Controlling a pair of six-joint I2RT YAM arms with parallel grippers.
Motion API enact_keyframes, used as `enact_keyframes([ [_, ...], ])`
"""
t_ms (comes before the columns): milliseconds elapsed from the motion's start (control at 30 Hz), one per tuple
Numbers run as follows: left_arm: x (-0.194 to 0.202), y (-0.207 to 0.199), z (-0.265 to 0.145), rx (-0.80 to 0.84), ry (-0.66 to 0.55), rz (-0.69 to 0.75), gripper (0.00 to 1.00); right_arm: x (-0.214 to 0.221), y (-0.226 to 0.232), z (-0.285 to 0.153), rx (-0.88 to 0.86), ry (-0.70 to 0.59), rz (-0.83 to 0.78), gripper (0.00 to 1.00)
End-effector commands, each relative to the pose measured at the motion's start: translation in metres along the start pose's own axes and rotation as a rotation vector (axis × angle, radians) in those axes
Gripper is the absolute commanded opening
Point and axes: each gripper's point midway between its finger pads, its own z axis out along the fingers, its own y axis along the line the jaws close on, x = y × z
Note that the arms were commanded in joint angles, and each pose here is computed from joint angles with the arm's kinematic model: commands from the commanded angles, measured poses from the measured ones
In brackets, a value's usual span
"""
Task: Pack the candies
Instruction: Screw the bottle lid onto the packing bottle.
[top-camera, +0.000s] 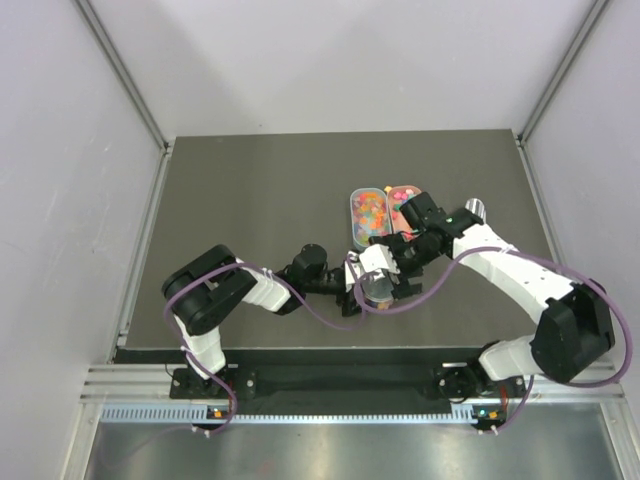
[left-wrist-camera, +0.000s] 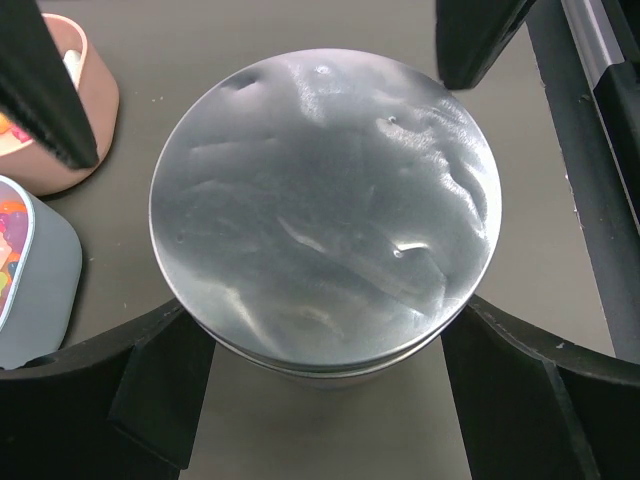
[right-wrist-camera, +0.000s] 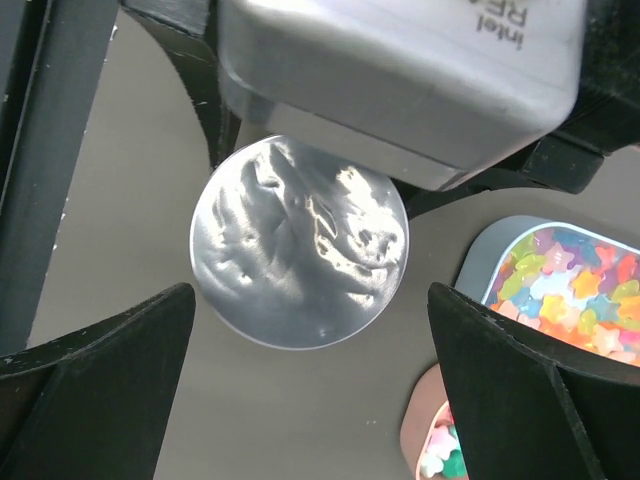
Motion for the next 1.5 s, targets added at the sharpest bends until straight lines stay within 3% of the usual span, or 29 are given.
enact_keyframes([
  [0, -0.003, -0.007, -0.003, 0.017, -0.010, 0.017, 0.08, -0.010, -0.016, 0.002, 0.027, -0.031, -0.039, 1.00],
  [433, -0.002, -0.005, -0.003, 0.001, -0.011, 0.004, 0.08, -0.005, -0.017, 0.011, -0.006, -0.023, -0.013, 0.97],
  [567, 0.000, -0.004, -0.003, -0.001, -0.005, 0.006, 0.08, -0.002, -0.015, 0.015, -0.022, -0.016, 0.029, 0.79],
  [600, 0.000, -0.003, -0.003, -0.004, -0.004, 0.005, 0.08, -0.001, -0.014, 0.016, -0.028, -0.015, 0.042, 0.69],
  [700, 0.000, -0.004, -0.003, -0.004, -0.005, 0.007, 0.08, 0.001, -0.012, 0.018, -0.033, -0.008, 0.093, 0.56],
  [1100, -0.001, 0.004, -0.001, -0.028, 0.005, 0.008, 0.08, 0.001, 0.005, 0.033, 0.032, 0.078, 0.281, 0.51],
  [1233, 0.000, 0.004, 0.000, -0.025, 0.010, -0.005, 0.08, 0.004, 0.004, 0.040, 0.097, 0.150, 0.435, 0.51],
  [1467, -0.001, 0.007, 0.000, -0.044, 0.018, -0.014, 0.06, 0.007, 0.016, 0.054, 0.121, 0.159, 0.631, 0.50],
])
